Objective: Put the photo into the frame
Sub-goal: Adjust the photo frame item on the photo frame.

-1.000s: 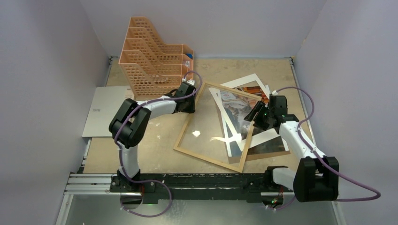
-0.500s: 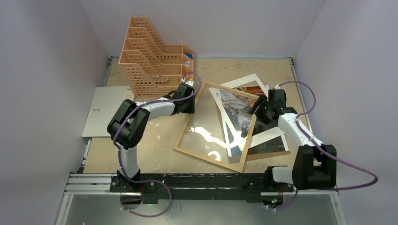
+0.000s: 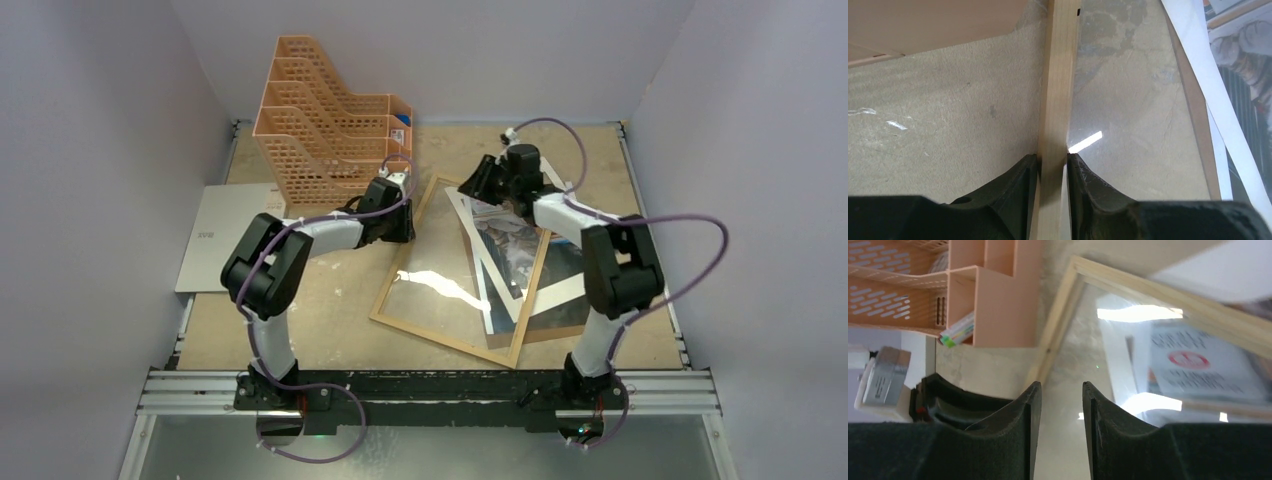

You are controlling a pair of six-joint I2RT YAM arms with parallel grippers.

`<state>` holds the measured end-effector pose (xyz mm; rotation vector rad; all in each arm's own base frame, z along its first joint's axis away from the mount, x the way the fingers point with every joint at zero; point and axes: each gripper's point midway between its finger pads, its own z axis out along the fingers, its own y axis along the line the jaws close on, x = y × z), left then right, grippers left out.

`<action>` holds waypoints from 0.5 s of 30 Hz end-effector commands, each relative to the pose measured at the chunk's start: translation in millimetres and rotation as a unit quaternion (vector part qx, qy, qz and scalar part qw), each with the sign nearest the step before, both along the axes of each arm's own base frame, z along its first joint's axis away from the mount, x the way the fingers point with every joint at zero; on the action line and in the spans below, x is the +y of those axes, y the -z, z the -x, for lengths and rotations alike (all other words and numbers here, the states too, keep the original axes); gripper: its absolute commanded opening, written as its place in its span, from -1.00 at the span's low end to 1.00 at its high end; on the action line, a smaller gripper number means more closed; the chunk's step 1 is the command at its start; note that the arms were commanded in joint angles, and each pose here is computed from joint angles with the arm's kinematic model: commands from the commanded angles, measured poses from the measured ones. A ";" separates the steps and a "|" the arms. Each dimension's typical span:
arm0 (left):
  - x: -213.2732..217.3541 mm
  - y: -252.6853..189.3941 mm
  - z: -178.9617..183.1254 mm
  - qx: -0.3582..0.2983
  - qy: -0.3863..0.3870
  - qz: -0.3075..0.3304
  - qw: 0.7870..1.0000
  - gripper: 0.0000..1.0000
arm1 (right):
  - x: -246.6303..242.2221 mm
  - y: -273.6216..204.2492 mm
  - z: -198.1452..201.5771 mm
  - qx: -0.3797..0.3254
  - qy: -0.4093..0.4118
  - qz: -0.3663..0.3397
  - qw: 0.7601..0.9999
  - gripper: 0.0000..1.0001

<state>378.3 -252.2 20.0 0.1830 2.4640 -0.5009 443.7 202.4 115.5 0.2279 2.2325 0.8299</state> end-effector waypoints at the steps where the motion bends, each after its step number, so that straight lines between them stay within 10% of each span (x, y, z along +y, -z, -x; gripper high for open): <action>1: 26.4 44.7 56.9 0.113 0.018 -0.040 0.993 -0.34 | 41.5 -28.7 -49.8 -0.084 -0.023 -0.026 0.996 -0.26; 15: 20.6 27.8 50.4 0.088 0.025 -0.010 0.996 0.04 | 50.2 47.3 -90.2 -0.022 -0.009 0.066 0.998 -0.33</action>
